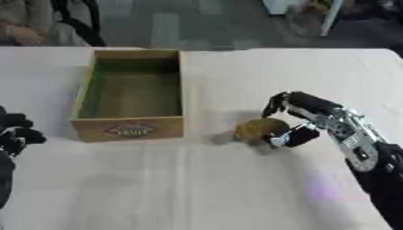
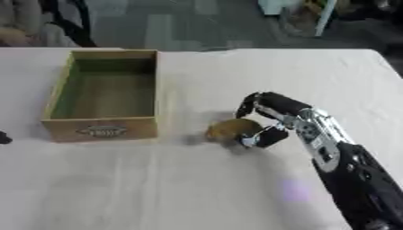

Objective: Pick up objects on the table and place them in the box.

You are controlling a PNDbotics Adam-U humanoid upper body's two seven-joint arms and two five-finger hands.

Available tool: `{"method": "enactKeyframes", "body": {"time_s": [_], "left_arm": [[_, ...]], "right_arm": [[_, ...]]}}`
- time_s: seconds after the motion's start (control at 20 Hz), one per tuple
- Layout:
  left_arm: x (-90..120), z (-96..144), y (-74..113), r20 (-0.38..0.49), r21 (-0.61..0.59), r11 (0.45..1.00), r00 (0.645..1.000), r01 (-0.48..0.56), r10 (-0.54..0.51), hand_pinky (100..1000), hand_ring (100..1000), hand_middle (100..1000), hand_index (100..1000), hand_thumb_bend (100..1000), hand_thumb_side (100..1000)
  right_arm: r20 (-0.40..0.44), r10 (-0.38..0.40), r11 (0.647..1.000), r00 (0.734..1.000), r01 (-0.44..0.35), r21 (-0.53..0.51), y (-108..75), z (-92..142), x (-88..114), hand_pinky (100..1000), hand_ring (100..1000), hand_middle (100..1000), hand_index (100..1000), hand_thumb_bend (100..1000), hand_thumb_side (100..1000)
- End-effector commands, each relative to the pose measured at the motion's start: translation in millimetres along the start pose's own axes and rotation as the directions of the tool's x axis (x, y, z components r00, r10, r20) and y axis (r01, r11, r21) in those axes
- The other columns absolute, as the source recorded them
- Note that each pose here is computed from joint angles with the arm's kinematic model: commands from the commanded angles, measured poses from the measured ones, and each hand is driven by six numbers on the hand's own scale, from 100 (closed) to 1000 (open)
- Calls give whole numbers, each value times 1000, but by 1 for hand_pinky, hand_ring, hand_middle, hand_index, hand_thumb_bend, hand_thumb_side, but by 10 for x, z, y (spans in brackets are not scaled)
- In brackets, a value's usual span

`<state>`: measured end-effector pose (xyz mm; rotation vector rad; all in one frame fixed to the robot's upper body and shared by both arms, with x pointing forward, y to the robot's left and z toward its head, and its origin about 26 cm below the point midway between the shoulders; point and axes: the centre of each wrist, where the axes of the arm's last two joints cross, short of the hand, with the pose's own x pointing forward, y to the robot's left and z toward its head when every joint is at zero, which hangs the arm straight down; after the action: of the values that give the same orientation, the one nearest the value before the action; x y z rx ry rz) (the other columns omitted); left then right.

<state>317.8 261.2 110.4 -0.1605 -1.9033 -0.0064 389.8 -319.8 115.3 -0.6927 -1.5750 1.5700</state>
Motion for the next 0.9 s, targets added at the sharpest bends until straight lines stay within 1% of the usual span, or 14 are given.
{"method": "enactKeyframes", "body": {"time_s": [0.05, 0.15, 0.2, 0.35, 0.45, 0.5, 0.55, 0.75, 0.8, 0.85, 0.9], "left_arm": [[70, -32, 37, 19, -8, 1000, 1000, 17, -17, 559, 504, 509, 599, 229, 613], [71, -33, 36, 20, -8, 1000, 1000, 17, -17, 559, 504, 509, 599, 229, 613], [71, -33, 35, 20, -8, 1000, 1000, 17, -17, 559, 504, 509, 599, 229, 613], [72, -34, 35, 21, -8, 1000, 1000, 17, -17, 559, 504, 509, 599, 229, 613], [72, -33, 35, 20, -8, 1000, 1000, 17, -17, 559, 504, 509, 599, 228, 613], [72, -33, 36, 20, -8, 1000, 1000, 17, -17, 559, 504, 509, 599, 229, 612], [72, -33, 36, 20, -8, 1000, 1000, 17, -17, 559, 504, 509, 599, 227, 612], [67, -28, 35, 17, -10, 1000, 1000, 18, -17, 559, 504, 509, 599, 227, 612], [66, -27, 35, 17, -10, 1000, 1000, 18, -18, 559, 504, 509, 599, 227, 612], [64, -26, 36, 16, -10, 1000, 1000, 18, -18, 559, 504, 509, 599, 227, 611], [62, -25, 35, 15, -11, 1000, 1000, 18, -18, 559, 504, 509, 599, 227, 611]], "right_arm": [[5, 41, 998, 999, -41, -57, -147, -1, 21, 581, 563, 478, 524, 209, 408], [4, 43, 996, 999, -43, -75, -147, -3, 24, 564, 535, 443, 474, 165, 409], [4, 43, 995, 999, -43, -85, -147, -3, 24, 551, 519, 421, 448, 160, 400], [3, 40, 992, 999, -39, -119, -158, -6, 24, 540, 508, 406, 432, 143, 389], [9, 41, 989, 999, -39, -146, -199, -20, 32, 535, 503, 398, 425, 133, 379], [15, 43, 986, 999, -40, -161, -239, -34, 41, 533, 501, 396, 423, 100, 418], [23, 54, 983, 998, -49, -176, -289, -49, 53, 533, 501, 395, 423, 124, 370], [81, 59, 970, 995, -38, -240, -559, -180, 136, 529, 498, 393, 422, 116, 345], [97, 59, 968, 994, -33, -251, -622, -216, 159, 529, 498, 393, 421, 100, 464], [117, 61, 965, 991, -28, -260, -694, -264, 191, 529, 497, 392, 420, 113, 337], [138, 64, 963, 988, -25, -269, -766, -314, 228, 529, 497, 391, 418, 116, 335]]}}
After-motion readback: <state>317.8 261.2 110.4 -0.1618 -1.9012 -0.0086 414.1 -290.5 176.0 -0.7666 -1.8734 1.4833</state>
